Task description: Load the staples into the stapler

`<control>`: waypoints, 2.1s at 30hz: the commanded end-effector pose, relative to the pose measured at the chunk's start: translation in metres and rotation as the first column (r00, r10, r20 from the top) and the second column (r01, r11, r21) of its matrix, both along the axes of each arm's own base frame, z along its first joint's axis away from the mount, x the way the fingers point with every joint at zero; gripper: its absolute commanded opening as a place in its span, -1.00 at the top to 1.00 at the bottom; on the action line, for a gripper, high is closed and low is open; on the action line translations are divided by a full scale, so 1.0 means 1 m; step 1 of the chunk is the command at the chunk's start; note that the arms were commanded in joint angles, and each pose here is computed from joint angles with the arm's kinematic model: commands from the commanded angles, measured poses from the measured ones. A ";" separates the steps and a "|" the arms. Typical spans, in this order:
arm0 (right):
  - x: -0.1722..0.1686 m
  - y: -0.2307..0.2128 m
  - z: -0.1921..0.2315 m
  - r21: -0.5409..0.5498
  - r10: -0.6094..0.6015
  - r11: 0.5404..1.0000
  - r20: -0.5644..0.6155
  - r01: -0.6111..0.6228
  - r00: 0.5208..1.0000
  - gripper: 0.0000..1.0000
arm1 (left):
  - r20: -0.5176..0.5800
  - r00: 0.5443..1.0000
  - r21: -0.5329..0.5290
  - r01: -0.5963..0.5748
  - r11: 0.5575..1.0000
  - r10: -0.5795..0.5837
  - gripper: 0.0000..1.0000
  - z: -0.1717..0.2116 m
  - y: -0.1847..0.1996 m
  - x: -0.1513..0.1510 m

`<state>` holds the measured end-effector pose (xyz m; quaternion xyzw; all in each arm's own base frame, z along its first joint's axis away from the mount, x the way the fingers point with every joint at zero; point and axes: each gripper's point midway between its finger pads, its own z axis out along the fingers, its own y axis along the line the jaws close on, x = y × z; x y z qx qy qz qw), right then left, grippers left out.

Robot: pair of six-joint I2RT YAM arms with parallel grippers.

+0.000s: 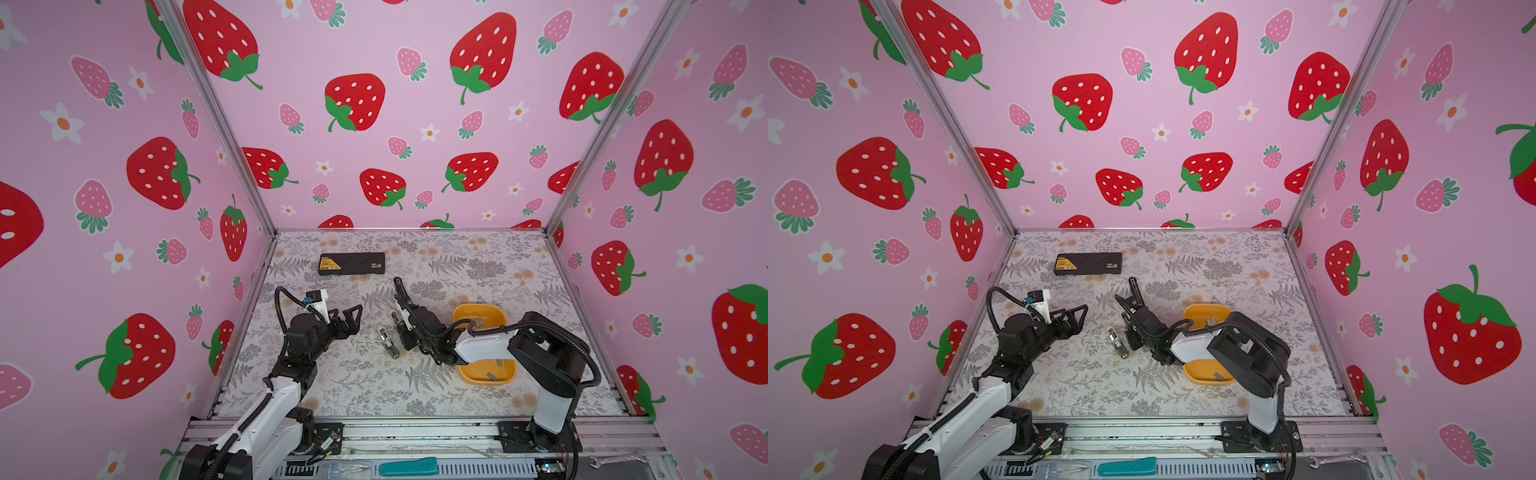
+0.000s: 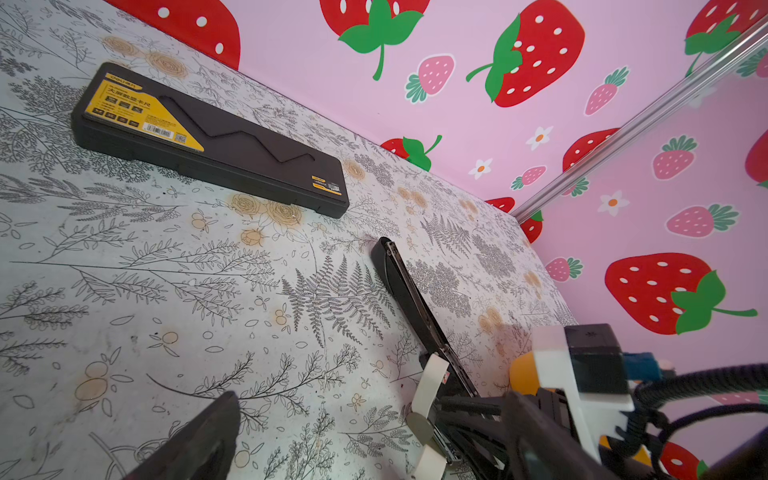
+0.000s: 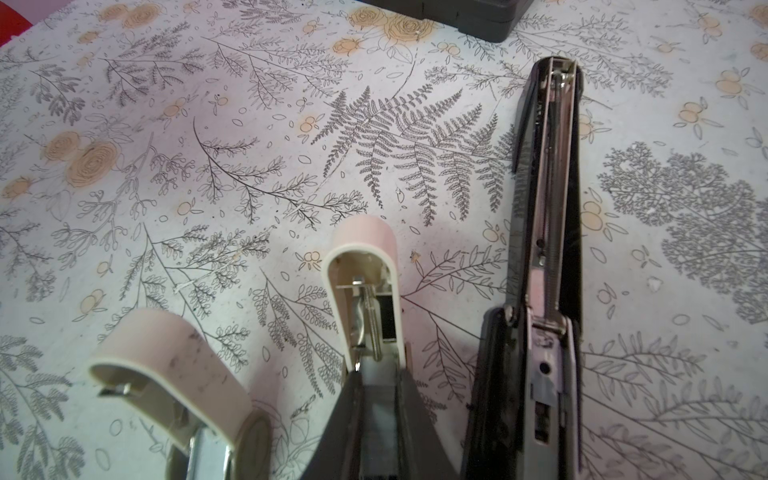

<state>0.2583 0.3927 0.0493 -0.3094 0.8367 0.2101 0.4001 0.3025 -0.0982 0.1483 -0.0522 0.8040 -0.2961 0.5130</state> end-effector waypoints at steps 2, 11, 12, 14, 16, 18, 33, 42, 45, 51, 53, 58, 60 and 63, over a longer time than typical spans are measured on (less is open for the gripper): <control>-0.003 -0.005 -0.006 -0.004 -0.012 1.000 -0.015 0.012 1.000 0.66 | 0.047 0.999 -0.002 0.025 1.000 -0.025 -0.98 0.013 -0.005 0.003; -0.010 -0.014 -0.011 -0.006 -0.021 1.000 -0.030 0.021 0.999 0.66 | 0.048 0.998 -0.002 0.029 1.000 -0.029 -0.98 0.014 -0.006 0.003; -0.010 -0.015 -0.010 -0.005 -0.020 1.000 -0.031 0.020 0.999 0.66 | 0.045 0.999 -0.001 0.029 1.000 -0.029 -0.98 0.013 -0.006 0.003; -0.012 -0.016 -0.011 -0.006 -0.021 1.000 -0.033 0.021 0.999 0.66 | 0.047 0.998 -0.001 0.033 0.999 -0.033 -0.98 0.014 -0.007 0.003; -0.013 -0.017 -0.010 -0.004 -0.020 1.000 -0.033 0.020 0.999 0.66 | 0.048 0.998 -0.001 0.033 0.999 -0.033 -0.98 0.014 -0.007 0.002; -0.014 -0.019 -0.010 -0.005 -0.018 1.000 -0.031 0.018 0.999 0.65 | 0.048 0.998 0.000 0.033 0.999 -0.033 -0.98 0.014 -0.006 0.002; -0.018 -0.018 -0.011 -0.012 -0.012 1.000 -0.027 0.011 1.000 0.48 | 0.049 0.998 0.001 0.037 0.999 -0.037 -0.98 0.014 -0.008 0.002; -0.017 -0.019 0.004 0.009 -0.022 1.000 -0.016 0.022 1.000 0.47 | 0.050 0.998 0.004 0.037 0.999 -0.037 -0.98 0.013 -0.008 0.002; -0.019 -0.019 0.022 0.024 -0.022 0.999 0.009 0.021 1.000 0.43 | 0.046 0.998 0.010 0.034 0.999 -0.034 -0.98 0.011 -0.008 0.004; -0.017 -0.030 0.065 0.096 -0.060 0.994 0.070 0.053 0.996 0.39 | 0.033 0.999 0.031 0.031 0.999 -0.032 -0.98 0.013 -0.006 0.003; -0.018 -0.040 0.079 0.124 -0.088 0.989 0.088 0.077 0.992 0.34 | 0.042 0.999 0.028 0.031 0.999 -0.032 -0.98 0.013 -0.007 0.000; -0.022 -0.074 0.104 0.140 -0.174 0.977 0.085 0.161 0.981 0.07 | 0.038 0.999 0.005 0.014 1.000 -0.014 -0.98 0.015 -0.008 -0.005; -0.022 -0.089 0.110 0.138 -0.226 0.967 0.072 0.215 0.971 -0.02 | 0.040 0.999 0.015 0.027 1.000 -0.028 -0.98 0.016 -0.013 -0.007; -0.017 -0.122 0.125 0.161 -0.383 0.914 0.046 0.371 0.923 -0.49 | 0.058 0.996 0.049 0.066 0.997 -0.068 -0.98 0.018 -0.022 -0.011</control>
